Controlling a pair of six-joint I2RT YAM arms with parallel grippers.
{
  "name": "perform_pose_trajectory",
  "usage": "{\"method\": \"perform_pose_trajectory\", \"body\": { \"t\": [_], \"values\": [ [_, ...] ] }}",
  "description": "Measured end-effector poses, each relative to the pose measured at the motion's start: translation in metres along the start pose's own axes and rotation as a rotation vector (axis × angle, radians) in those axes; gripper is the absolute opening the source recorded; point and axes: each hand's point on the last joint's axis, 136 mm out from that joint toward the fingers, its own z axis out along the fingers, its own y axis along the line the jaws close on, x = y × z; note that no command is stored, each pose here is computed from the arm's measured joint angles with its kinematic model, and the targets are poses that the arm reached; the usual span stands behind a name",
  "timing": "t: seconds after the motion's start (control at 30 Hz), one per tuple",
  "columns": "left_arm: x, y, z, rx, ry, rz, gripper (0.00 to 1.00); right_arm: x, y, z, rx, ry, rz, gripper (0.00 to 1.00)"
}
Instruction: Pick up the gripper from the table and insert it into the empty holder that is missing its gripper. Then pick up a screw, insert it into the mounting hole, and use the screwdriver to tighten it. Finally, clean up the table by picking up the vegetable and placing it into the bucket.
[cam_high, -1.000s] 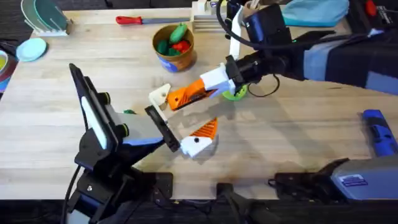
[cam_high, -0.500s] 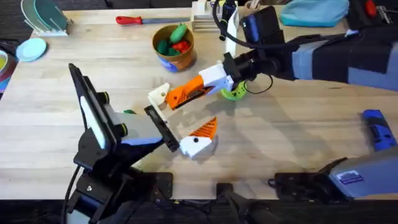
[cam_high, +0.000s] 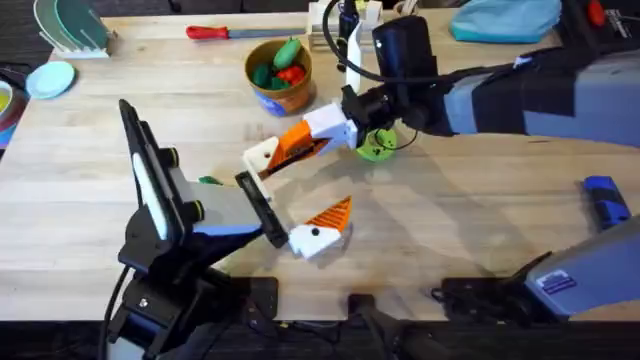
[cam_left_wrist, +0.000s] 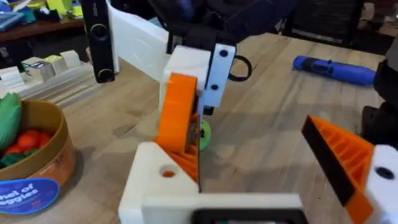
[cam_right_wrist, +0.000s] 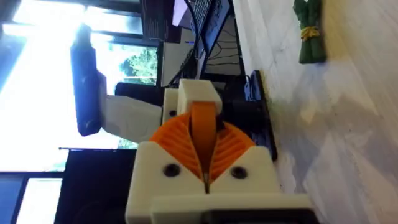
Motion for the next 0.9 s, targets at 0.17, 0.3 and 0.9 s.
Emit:
{"method": "perform_pose_trajectory", "body": {
  "t": [0.17,0.3,0.9],
  "values": [
    [0.000,0.003,0.000,-0.015,0.000,-0.008,0.993,-0.001,-0.001,0.002,0.000,-0.001,0.026,0.007],
    [0.000,0.003,0.000,-0.018,0.000,-0.008,0.992,-0.001,-0.001,0.002,0.001,-0.001,0.040,0.027],
    [0.000,-0.011,0.001,0.056,0.002,0.003,0.993,0.004,0.002,0.009,-0.018,0.032,0.035,0.635]
  ]
}}
